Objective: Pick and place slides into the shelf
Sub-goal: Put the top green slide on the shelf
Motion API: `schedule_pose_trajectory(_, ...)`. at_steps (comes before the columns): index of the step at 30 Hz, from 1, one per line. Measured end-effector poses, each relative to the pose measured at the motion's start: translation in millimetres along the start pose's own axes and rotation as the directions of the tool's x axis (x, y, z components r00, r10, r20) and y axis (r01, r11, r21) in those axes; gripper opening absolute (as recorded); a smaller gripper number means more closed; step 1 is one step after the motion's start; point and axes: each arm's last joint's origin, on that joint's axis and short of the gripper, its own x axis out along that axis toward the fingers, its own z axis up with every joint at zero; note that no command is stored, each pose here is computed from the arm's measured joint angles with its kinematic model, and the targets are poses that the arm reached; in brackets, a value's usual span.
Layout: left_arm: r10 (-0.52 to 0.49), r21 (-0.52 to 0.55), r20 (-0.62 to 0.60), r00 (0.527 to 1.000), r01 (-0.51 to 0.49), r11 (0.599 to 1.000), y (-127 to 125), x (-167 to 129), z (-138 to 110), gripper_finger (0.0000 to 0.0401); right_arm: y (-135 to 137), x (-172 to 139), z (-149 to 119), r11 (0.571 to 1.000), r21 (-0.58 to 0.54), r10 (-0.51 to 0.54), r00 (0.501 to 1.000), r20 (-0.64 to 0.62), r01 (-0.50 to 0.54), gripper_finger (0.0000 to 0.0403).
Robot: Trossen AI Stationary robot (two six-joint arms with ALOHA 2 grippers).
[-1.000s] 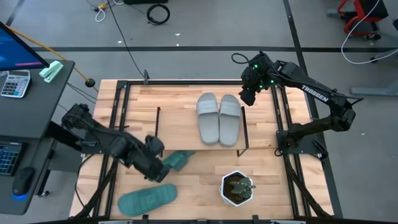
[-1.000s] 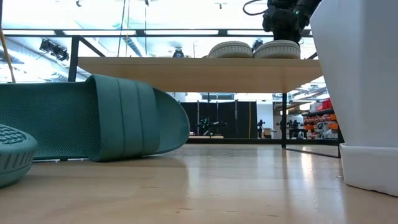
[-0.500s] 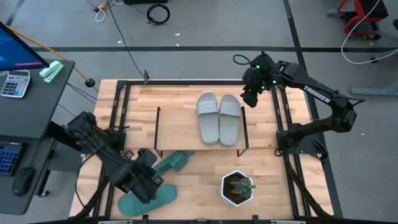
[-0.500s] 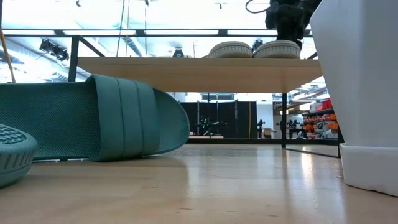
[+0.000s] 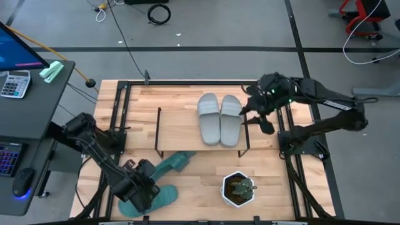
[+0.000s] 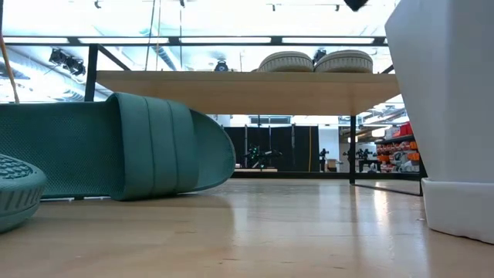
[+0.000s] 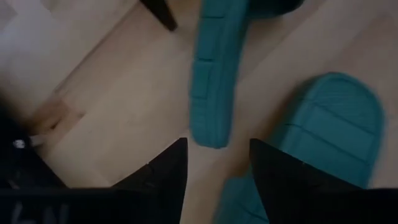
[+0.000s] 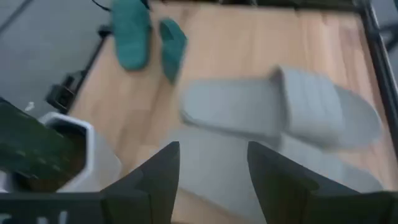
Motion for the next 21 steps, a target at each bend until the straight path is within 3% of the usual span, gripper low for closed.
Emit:
schedule_pose_trajectory(10, 0.052, 0.02, 0.005, 0.999, -0.052, 0.998, 31.0, 13.6, -2.1, 0.0179, 38.1, 37.2, 50.5, 0.993, -0.083, 0.085, 0.996, 0.013, -0.084, 0.0195)
schedule_pose_trajectory(17, -0.088, -0.118, 0.013, 0.996, 0.089, 0.989, 48.3, -0.7, 10.7, 0.0231, 46.9, 57.2, 73.8, 0.992, -0.094, 0.091, 0.996, 0.006, -0.09, 0.0195)
schedule_pose_trajectory(21, -0.128, -0.129, 0.016, 0.992, 0.129, 0.983, 50.5, -0.8, 17.3, 0.0273, 45.8, 63.1, 80.7, 0.994, -0.066, 0.09, 0.996, 0.008, -0.089, 0.0195)
